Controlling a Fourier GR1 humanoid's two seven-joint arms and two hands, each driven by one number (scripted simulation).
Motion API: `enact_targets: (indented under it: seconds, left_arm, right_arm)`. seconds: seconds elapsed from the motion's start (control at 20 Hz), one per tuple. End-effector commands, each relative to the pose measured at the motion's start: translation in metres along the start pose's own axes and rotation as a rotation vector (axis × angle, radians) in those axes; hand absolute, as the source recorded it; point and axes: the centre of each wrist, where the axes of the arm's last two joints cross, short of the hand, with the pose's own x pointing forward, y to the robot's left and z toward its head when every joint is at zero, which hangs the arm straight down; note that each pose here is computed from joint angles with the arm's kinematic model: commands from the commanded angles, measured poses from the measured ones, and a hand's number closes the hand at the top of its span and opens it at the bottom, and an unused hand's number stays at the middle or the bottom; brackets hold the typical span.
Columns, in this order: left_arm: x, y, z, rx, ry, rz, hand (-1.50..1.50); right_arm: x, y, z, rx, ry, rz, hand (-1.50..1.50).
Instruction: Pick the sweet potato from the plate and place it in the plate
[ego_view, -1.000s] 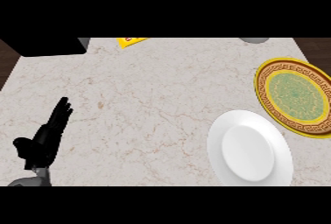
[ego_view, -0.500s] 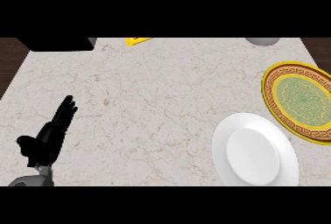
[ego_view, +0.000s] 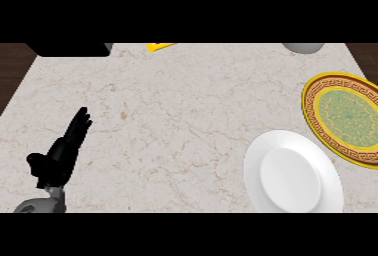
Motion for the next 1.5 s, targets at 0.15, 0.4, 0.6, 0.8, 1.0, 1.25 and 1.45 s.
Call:
enact_targets:
  seconds: [0.15, 0.4, 0.6, 0.8, 1.0, 1.25, 1.45]
  left_arm:
    - [-0.015, 0.004, 0.0, 0.012, 0.007, -0.003, 0.0]
    - [0.014, -0.009, 0.002, 0.003, 0.0, 0.003, 0.0]
    - [0.006, -0.003, -0.008, -0.012, 0.006, -0.01, 0.0]
    - [-0.009, -0.007, -0.013, -0.005, 0.005, -0.017, 0.0]
    - [0.01, -0.008, -0.007, -0.029, -0.003, 0.006, 0.0]
    - [0.006, -0.002, -0.019, -0.035, 0.003, 0.015, 0.0]
    - [-0.013, -0.024, -0.013, -0.037, -0.003, 0.004, 0.0]
  right_arm:
    - [0.039, -0.013, -0.018, -0.04, -0.071, -0.057, 1.5]
    - [0.064, -0.001, -0.062, -0.022, -0.093, -0.066, 1.5]
    - [0.105, 0.03, -0.069, 0.052, -0.137, -0.1, 1.5]
    - [0.121, 0.067, -0.094, 0.078, -0.108, -0.139, 1.5]
    - [0.142, 0.081, -0.112, 0.127, -0.137, -0.159, 1.5]
    - [0.182, 0.121, -0.136, 0.144, -0.145, -0.146, 1.5]
    - [0.202, 0.173, -0.135, 0.153, -0.138, -0.168, 1.5]
